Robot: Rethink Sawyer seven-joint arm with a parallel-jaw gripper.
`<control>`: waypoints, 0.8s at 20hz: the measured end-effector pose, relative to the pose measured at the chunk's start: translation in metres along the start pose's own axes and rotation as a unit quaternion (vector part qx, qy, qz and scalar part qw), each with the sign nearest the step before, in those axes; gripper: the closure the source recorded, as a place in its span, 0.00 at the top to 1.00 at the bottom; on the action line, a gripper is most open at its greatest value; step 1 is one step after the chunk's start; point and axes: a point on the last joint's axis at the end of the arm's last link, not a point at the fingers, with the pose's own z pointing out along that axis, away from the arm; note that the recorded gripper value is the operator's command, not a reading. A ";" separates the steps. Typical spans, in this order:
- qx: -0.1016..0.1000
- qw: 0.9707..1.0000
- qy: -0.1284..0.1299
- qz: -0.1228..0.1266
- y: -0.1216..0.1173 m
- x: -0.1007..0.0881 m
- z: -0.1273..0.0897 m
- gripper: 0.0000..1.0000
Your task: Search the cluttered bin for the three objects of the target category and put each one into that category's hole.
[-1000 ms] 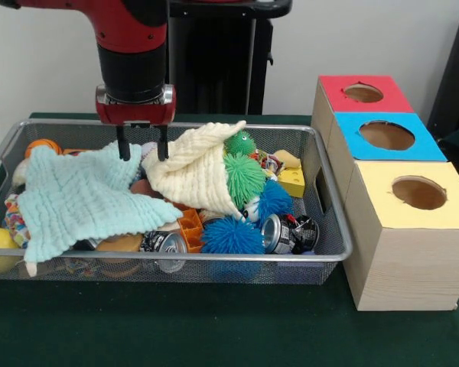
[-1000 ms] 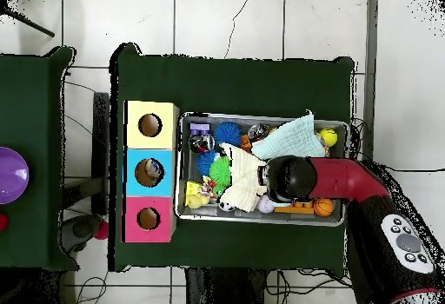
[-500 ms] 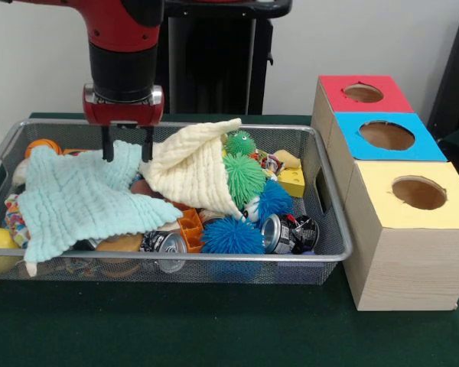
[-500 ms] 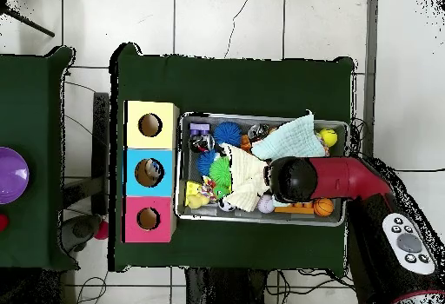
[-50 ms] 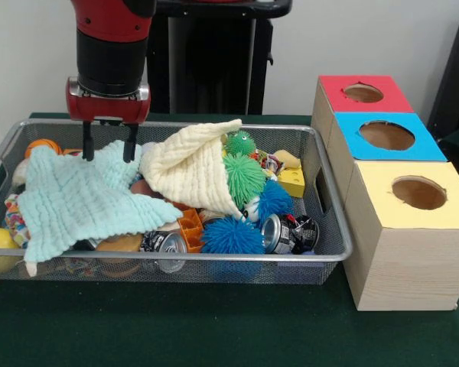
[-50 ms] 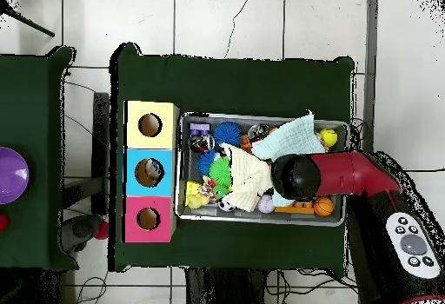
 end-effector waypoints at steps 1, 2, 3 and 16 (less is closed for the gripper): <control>0.002 1.000 -0.001 -0.002 -0.001 -0.001 -0.001 1.00; 0.007 1.000 -0.005 -0.005 -0.003 -0.003 -0.002 1.00; 0.010 1.000 -0.006 -0.007 -0.004 -0.004 -0.002 1.00; 0.033 0.998 -0.026 -0.041 -0.010 -0.007 0.020 1.00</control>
